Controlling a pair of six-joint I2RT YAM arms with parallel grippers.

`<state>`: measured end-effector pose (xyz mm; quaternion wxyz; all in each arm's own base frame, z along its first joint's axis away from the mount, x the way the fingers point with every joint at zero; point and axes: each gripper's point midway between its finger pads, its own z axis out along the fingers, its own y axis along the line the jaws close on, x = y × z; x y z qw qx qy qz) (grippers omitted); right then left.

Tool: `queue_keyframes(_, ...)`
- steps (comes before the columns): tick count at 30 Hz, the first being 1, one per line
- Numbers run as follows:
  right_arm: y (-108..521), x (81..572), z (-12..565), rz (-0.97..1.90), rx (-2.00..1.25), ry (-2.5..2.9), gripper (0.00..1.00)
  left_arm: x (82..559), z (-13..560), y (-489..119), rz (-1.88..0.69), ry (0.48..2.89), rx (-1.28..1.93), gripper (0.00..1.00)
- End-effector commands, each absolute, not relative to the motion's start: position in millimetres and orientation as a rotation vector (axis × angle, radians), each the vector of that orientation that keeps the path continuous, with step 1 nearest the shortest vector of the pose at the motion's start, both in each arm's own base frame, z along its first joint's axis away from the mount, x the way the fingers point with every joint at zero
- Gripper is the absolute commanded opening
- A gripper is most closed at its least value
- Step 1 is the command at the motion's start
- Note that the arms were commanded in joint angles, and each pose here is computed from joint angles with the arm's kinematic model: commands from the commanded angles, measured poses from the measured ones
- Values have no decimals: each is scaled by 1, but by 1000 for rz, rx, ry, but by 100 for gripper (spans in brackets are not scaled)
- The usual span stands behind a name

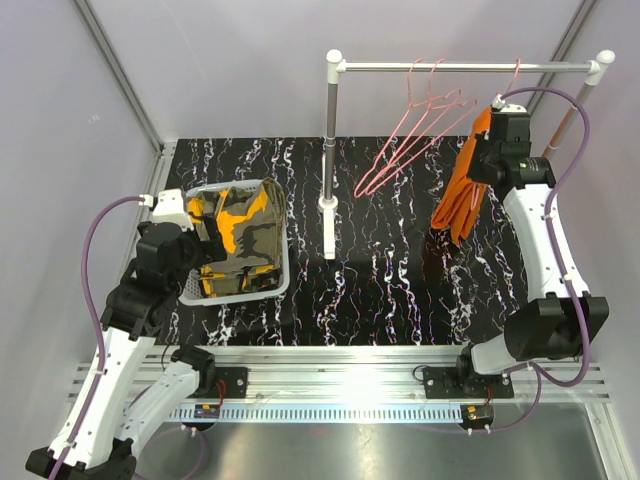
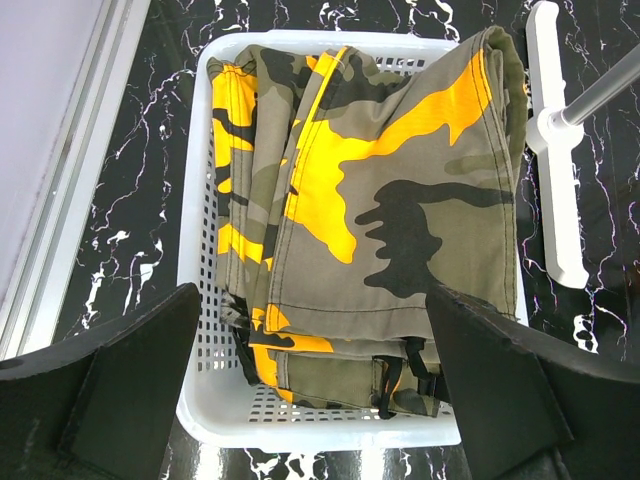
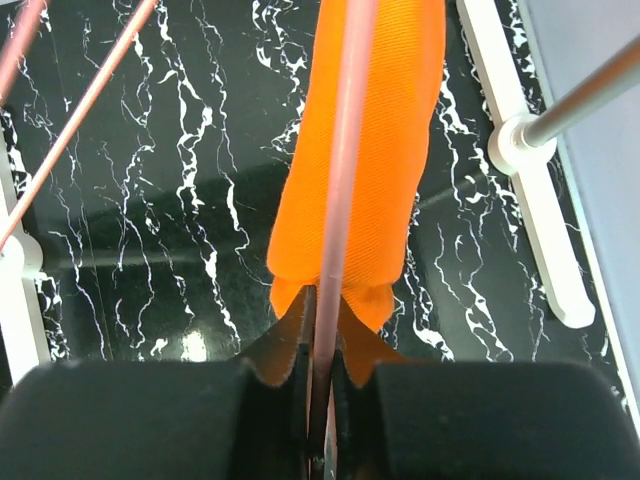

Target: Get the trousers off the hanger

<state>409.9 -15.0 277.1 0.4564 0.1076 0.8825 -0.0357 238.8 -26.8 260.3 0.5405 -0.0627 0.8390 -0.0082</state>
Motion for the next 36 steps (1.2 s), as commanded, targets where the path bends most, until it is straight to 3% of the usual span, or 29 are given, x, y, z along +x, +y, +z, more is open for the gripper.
queue_keyframes(1, -16, 417, 326, -75, 257, 2061, 10, 245, 266, -33, -63, 1961, -141, 99)
queue_keyframes(6, -15, 419, 335, -69, 246, 2050, 0, 244, 266, -33, -63, 1961, -141, 99)
queue_keyframes(14, -10, 420, 345, -37, 224, 2034, 0, 245, 266, -34, -70, 1961, -137, 99)
queue_keyframes(36, 9, 395, 454, 63, 55, 1652, 0, 245, 267, -37, -84, 1963, -126, 99)
